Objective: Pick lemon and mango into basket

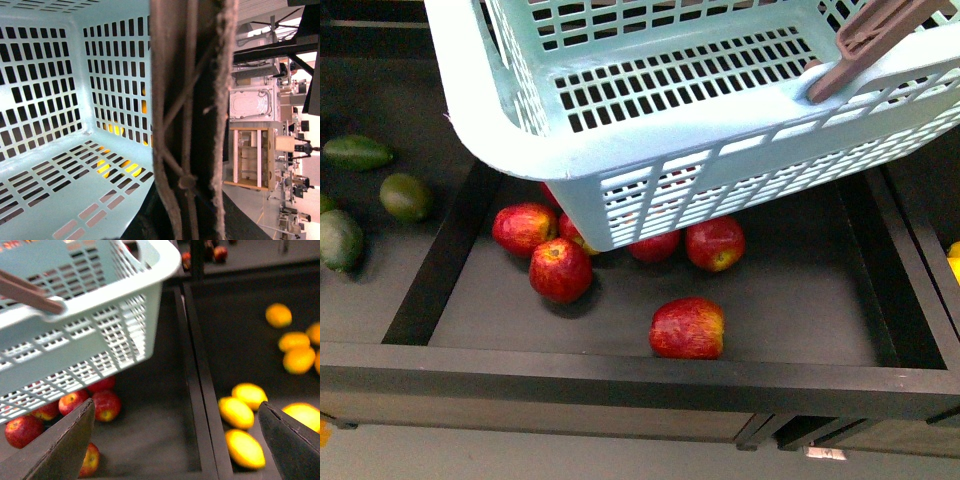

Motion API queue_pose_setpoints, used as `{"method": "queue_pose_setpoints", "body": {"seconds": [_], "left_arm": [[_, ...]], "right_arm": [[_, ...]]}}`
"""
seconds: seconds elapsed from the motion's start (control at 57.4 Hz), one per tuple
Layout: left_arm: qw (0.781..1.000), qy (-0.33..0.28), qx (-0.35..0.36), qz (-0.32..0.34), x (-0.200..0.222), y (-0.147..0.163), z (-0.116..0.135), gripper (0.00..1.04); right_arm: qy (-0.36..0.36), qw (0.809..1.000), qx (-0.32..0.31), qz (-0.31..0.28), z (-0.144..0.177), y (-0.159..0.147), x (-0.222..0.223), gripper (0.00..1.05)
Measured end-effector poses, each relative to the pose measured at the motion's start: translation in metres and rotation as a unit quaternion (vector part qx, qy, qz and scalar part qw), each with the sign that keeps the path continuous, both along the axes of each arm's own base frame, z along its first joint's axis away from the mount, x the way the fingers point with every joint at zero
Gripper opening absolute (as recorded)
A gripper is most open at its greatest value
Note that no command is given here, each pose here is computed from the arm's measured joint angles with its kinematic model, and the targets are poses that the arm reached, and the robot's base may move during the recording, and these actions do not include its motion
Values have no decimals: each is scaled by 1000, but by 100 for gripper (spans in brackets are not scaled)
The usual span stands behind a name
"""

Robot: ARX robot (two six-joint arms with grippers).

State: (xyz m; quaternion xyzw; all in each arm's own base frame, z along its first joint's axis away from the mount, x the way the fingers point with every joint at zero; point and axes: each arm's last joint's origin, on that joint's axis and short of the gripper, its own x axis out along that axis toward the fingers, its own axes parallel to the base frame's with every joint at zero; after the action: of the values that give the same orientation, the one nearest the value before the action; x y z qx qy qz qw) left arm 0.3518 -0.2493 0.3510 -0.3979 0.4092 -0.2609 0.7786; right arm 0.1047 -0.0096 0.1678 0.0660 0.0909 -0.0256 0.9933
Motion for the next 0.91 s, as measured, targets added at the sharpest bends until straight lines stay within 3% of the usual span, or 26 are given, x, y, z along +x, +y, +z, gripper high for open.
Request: {"method": "queue_pose_setpoints", "body": {"seconds": [0.087, 0.174, 0.435, 0.644, 0.905], "left_arm": [[1000, -1, 0, 0, 0, 0, 0, 6], [1000, 0, 0, 0, 0, 0, 0, 6], [1000, 0, 0, 1, 0, 0, 0, 6], [1000, 0, 0, 0, 0, 0, 0, 6], [1000, 0, 0, 1, 0, 0, 0, 6]], "right_arm": [[6, 997, 48, -56, 12, -27, 19, 96], [-4, 995, 48, -82, 21, -49, 32, 96], [46, 989, -71, -125, 9, -131, 91, 96], [209, 965, -141, -76, -52, -197, 135, 96], [329, 919, -217, 7, -110, -241, 179, 96]]}}
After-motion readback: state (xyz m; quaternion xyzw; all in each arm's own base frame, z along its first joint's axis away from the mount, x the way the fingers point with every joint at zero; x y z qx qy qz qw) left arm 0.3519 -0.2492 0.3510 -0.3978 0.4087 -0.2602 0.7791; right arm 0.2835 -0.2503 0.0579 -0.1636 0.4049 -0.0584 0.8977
